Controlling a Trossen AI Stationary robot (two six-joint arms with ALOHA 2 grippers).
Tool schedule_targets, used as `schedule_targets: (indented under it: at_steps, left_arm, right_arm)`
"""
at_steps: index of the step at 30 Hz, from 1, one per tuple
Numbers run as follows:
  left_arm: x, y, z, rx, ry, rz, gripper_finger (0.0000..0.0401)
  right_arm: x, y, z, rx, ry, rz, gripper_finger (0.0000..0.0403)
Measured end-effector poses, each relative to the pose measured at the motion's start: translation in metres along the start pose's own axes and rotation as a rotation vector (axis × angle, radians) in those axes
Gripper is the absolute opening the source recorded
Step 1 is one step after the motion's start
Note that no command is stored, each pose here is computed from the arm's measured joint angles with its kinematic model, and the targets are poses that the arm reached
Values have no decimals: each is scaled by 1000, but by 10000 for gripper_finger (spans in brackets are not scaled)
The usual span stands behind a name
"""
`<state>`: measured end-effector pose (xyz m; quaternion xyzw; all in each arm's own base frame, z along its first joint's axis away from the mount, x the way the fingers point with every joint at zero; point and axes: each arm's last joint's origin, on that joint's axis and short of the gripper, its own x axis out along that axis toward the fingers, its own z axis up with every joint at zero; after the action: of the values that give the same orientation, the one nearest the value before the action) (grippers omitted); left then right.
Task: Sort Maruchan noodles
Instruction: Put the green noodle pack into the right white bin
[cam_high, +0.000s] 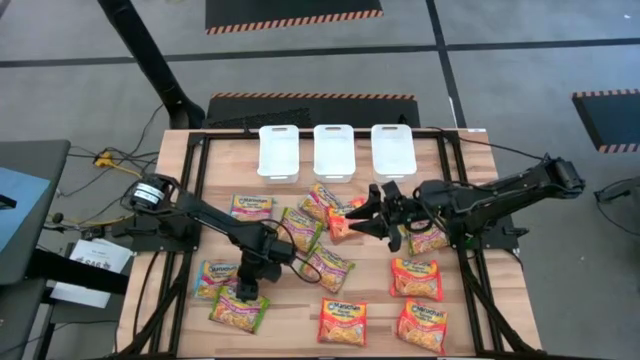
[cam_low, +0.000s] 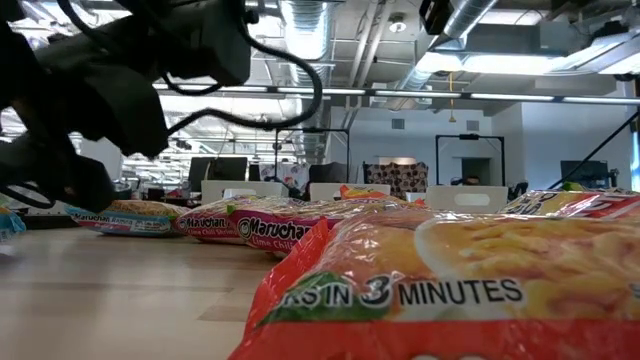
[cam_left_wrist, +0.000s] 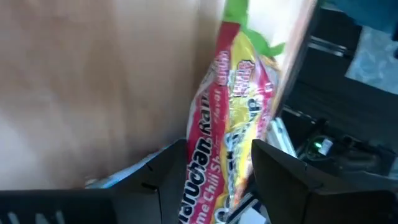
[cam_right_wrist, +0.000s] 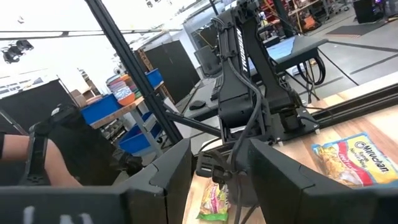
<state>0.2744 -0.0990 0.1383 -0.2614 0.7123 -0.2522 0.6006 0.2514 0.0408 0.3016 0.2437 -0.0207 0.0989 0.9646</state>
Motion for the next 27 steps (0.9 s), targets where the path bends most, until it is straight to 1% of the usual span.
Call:
schedule_targets:
  at_steps: [4, 10, 14, 17, 22, 27]
  left_arm:
    - [4, -6, -1, 4, 17, -37, 166]
    - [15, -14, -5, 31, 26, 40, 166]
    - [19, -17, -6, 50, 21, 69, 162]
    - [22, -21, -6, 67, 13, 62, 146]
    - [25, -26, -4, 89, -10, 59, 109]
    - [26, -26, -5, 93, -9, 59, 61]
  right_arm:
    - [0, 0, 0, 0, -1, -3, 185]
    - [0, -1, 0, 0, -11, -23, 185]
    - [0, -1, 0, 0, -12, -25, 185]
    - [0, -1, 0, 0, -13, -25, 185]
    - [0, -1, 0, 0, -13, -25, 185]
    - [0, -1, 0, 0, -14, -26, 185]
